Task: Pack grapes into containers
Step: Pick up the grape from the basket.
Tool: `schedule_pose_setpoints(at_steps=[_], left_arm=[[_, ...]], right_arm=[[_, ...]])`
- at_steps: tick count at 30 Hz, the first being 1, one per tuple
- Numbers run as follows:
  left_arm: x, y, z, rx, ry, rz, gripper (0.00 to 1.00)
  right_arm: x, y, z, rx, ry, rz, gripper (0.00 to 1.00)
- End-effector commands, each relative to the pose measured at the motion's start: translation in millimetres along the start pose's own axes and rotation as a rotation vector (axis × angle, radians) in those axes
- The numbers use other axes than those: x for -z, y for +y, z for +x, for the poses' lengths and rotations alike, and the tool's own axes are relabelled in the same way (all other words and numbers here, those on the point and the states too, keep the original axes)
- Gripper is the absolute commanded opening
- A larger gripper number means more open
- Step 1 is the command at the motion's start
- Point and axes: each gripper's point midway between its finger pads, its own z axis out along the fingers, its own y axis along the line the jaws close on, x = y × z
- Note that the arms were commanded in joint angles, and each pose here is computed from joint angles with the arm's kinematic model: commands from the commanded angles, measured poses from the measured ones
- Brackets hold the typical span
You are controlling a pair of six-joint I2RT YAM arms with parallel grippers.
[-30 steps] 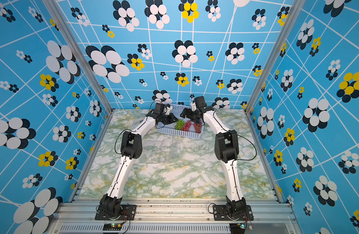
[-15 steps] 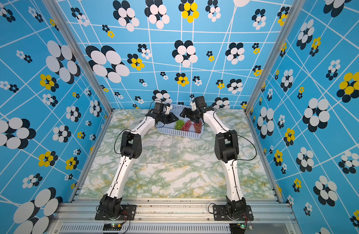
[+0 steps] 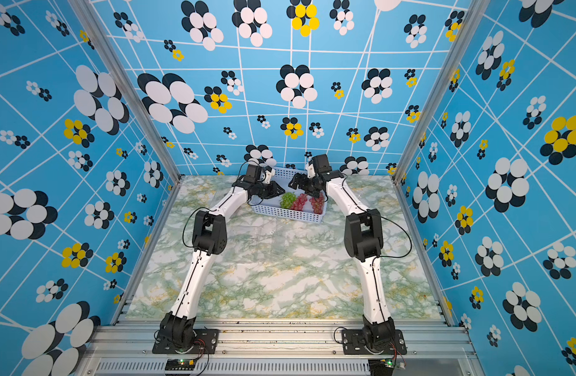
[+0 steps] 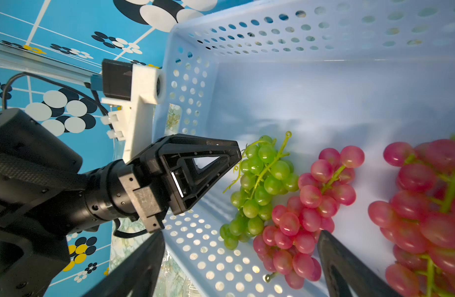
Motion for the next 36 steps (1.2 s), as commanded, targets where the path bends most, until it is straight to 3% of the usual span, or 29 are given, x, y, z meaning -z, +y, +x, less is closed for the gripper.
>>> schedule_pose_setpoints(at_steps=[1, 36], left_arm=[[10.6, 1.6, -5.0, -0.015, -0.006, -0.026, 0.26], [-2.6, -3.5, 18.0, -0.029, 0.059, -0.025, 0.20]], right_arm=[[-3.8, -4.0, 3.2, -0.016, 0.012, -0.005, 0.94], [-5.5, -5.4, 4.5, -0.025, 0.014, -0.006, 0.94]])
